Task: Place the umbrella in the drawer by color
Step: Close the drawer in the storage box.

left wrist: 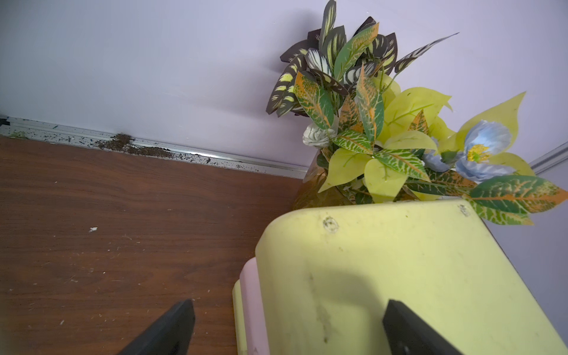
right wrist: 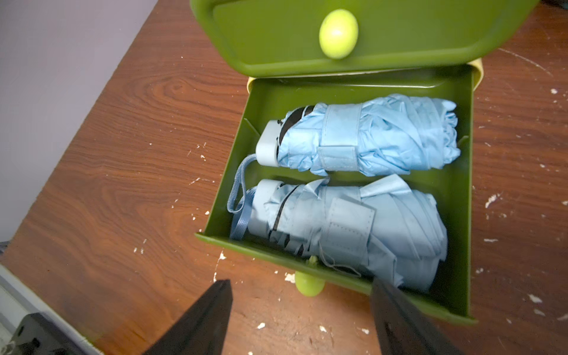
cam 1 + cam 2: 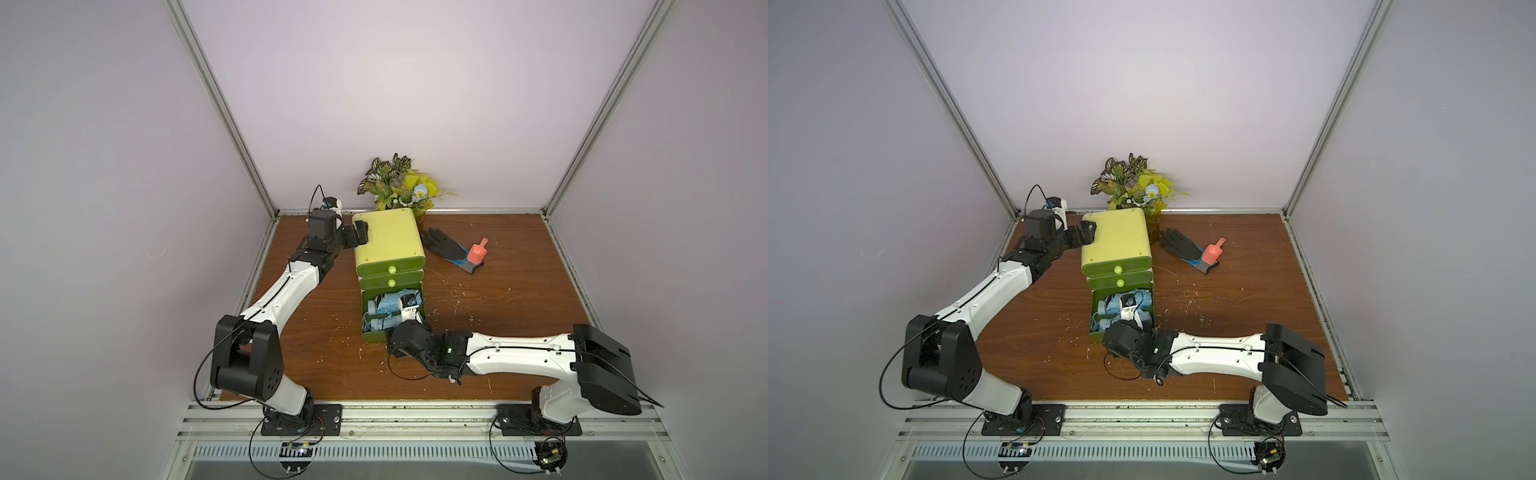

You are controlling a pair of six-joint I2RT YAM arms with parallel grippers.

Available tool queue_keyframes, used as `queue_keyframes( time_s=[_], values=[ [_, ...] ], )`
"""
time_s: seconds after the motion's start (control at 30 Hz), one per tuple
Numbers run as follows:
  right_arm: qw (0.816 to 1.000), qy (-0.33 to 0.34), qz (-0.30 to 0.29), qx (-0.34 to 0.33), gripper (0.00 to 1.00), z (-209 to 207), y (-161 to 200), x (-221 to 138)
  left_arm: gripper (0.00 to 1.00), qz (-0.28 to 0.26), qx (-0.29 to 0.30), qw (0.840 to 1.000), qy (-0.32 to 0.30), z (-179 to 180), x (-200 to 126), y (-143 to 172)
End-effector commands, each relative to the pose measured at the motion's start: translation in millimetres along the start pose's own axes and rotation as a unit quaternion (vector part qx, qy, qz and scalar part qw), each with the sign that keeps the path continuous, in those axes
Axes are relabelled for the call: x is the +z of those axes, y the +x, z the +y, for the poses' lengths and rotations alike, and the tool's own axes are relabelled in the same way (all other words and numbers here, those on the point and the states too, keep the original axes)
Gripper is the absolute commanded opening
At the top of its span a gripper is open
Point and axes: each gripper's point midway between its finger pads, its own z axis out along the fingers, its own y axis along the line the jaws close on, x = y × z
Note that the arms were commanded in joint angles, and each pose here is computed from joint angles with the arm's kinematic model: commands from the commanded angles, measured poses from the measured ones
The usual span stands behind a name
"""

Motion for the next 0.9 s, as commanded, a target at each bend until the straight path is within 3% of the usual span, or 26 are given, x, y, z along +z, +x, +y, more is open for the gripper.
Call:
queue_keyframes(
  time_s=[0.0, 0.13, 0.27, 0.53, 0.87],
  values=[
    [1.0, 0.009, 0.003, 0.026, 0.74, -4, 16, -6, 0.99, 0.056, -0.003, 0.998, -0.017, 16, 10, 38],
    [0.997, -0.03, 0.025, 0.06, 0.71, 0, 44, 7, 0.99, 0.06, -0.002, 0.998, -0.015, 15, 10, 40],
    [0.997, -0.031, 0.001, 0.065, 0.61, -7, 49, 18, 0.99, 0.058, -0.004, 0.998, -0.012, 15, 8, 41],
    [0.991, 0.021, -0.122, 0.053, 0.54, -27, 20, 36, 0.99, 0.055, -0.004, 0.998, -0.01, 14, 6, 40],
    [0.984, 0.007, -0.167, 0.059, 0.5, -30, -30, 63, 0.99, 0.061, -0.014, 0.998, 0.006, 9, 7, 44]
  ],
)
